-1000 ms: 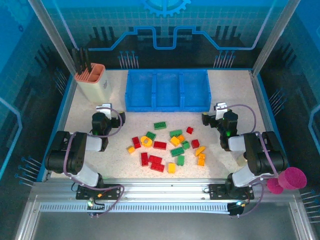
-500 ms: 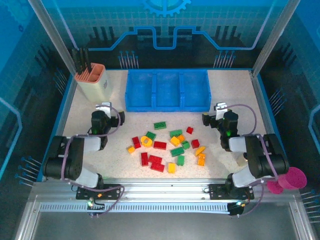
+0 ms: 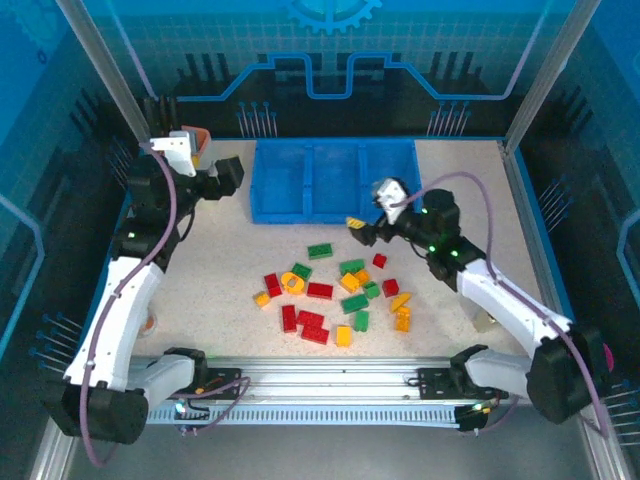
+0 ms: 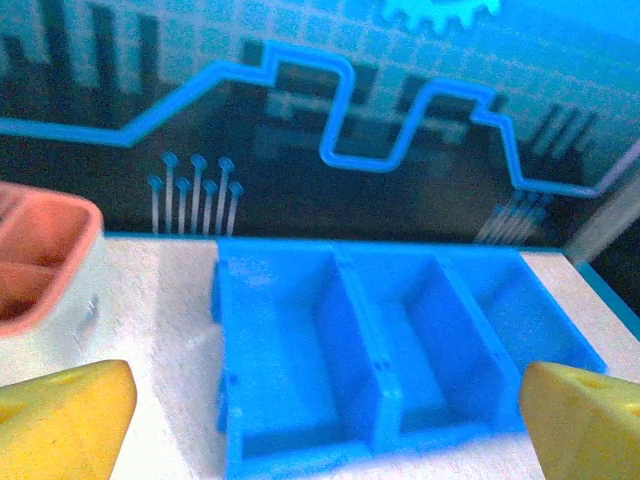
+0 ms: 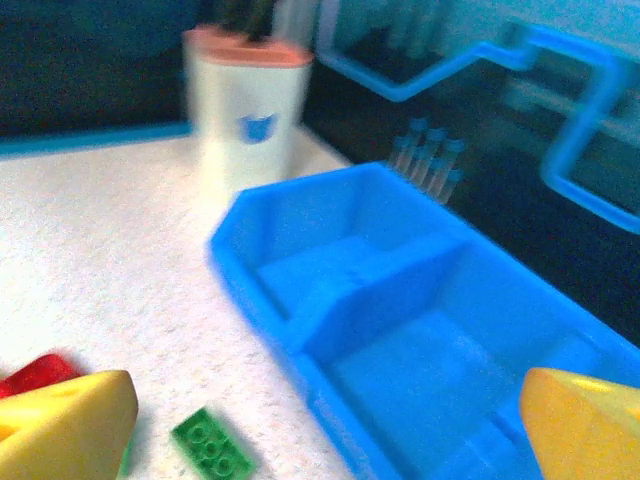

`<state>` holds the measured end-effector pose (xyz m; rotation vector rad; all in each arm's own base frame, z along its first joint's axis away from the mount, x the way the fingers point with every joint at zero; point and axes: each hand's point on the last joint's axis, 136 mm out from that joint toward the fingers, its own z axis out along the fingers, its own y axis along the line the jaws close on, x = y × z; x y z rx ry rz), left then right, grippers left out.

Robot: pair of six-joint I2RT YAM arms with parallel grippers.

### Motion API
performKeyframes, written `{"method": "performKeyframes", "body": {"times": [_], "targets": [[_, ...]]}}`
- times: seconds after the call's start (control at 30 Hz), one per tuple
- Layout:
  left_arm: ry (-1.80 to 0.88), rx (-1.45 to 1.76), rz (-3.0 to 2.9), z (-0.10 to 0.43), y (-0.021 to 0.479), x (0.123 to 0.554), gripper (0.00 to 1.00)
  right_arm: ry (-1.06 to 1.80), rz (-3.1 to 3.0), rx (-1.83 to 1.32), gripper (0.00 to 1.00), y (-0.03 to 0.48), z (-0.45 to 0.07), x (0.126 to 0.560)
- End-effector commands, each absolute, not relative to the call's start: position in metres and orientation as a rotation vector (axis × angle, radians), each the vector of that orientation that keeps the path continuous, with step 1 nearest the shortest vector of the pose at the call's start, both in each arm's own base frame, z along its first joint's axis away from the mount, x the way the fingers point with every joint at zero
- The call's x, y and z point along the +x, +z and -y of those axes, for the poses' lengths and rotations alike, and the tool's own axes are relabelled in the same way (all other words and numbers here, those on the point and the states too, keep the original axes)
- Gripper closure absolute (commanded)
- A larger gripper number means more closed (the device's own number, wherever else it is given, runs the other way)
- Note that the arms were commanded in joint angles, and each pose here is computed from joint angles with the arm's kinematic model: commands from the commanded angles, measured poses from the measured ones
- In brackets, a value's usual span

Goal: Sort the legos into containers by color

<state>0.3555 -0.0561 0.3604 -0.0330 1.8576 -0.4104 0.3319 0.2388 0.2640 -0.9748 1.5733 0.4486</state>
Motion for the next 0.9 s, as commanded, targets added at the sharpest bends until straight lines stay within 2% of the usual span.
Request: {"method": "performKeyframes", "body": {"times": [0.0,0.23,0.43,0.87], "targets": [[-0.53,0.02,-2.097,0.075,0.314,0.313,0.01,0.471,-1.616,-1.343,0.01,0.225,-0.276,0.31],[-0.481,0.056,-2.041,0.071,0.308,0.28,0.0,0.466,-1.692,-1.71,0.03,0.161,-0.323,0.31],[-0.422,0.06,-2.043,0.064,0.298,0.272,0.01,0.478,-1.792,-1.933,0.15,0.103,-0.327,0.314],[-0.365,0.104,-2.103,0.068,0.266,0.273,0.01,0.433,-1.834,-2.042,0.22,0.044,-0.322,0.34]]}}
